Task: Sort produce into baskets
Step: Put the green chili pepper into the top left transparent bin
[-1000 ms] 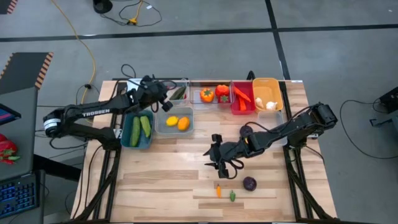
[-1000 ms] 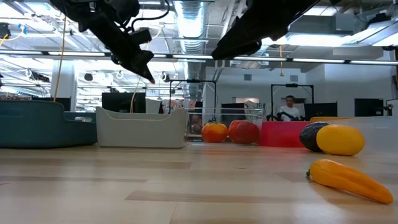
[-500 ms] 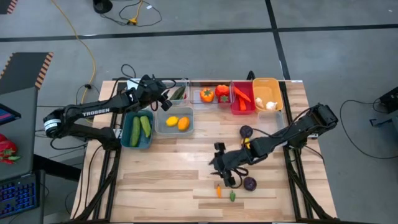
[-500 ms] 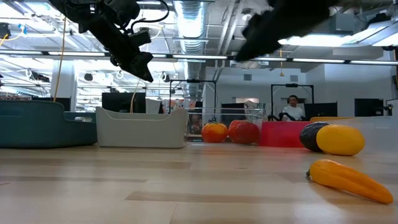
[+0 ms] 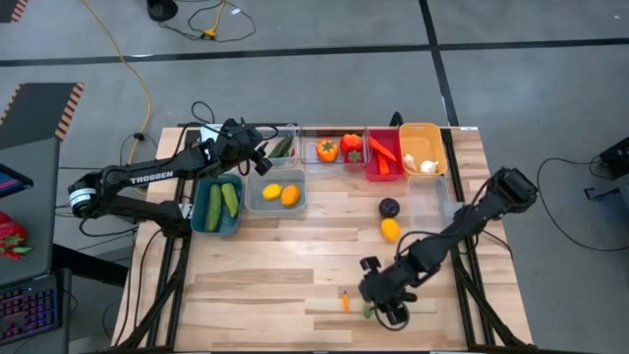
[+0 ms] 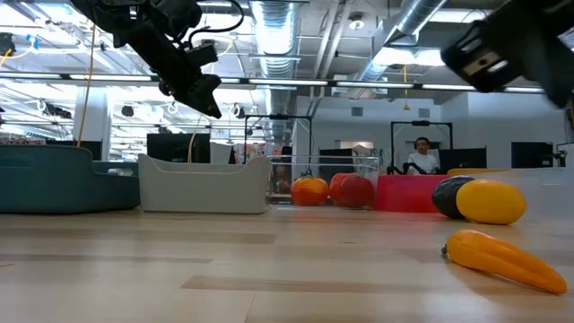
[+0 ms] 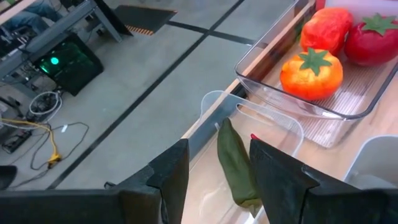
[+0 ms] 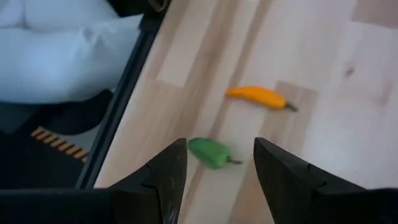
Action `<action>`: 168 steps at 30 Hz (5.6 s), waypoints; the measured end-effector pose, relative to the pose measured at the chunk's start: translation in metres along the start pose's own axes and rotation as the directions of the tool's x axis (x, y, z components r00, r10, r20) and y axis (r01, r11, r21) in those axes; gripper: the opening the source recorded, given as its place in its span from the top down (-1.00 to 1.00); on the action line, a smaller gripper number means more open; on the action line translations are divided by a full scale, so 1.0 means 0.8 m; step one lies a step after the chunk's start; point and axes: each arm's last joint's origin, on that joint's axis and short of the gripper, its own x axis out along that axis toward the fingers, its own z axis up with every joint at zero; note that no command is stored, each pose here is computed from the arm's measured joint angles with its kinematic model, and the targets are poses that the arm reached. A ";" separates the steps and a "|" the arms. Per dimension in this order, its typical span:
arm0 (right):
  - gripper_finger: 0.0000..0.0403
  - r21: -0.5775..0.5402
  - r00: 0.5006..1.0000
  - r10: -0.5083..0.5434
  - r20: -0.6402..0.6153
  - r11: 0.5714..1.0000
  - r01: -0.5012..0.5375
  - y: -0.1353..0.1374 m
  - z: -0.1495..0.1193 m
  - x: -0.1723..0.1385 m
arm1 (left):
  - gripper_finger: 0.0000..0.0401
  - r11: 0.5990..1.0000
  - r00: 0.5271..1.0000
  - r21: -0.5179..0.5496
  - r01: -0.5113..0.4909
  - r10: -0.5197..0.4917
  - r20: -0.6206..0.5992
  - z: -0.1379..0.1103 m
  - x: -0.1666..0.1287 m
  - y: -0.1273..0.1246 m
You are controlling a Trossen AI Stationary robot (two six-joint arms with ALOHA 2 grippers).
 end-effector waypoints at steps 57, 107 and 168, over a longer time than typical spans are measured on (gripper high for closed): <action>0.56 -0.153 0.951 -0.239 -0.198 0.966 0.211 -0.064 0.034 0.043 | 0.21 0.881 0.838 0.194 0.432 -0.472 0.275 0.032 -0.033 -0.059; 0.56 0.257 0.737 -0.552 0.390 0.834 0.488 -0.211 0.138 -0.029 | 0.21 0.706 0.712 0.236 0.668 -0.698 0.071 -0.011 -0.127 -0.164; -0.13 0.130 0.857 -0.487 0.171 0.873 0.470 -0.149 0.106 -0.082 | 0.76 0.999 1.000 -0.015 0.030 -0.030 0.007 0.000 -0.022 -0.043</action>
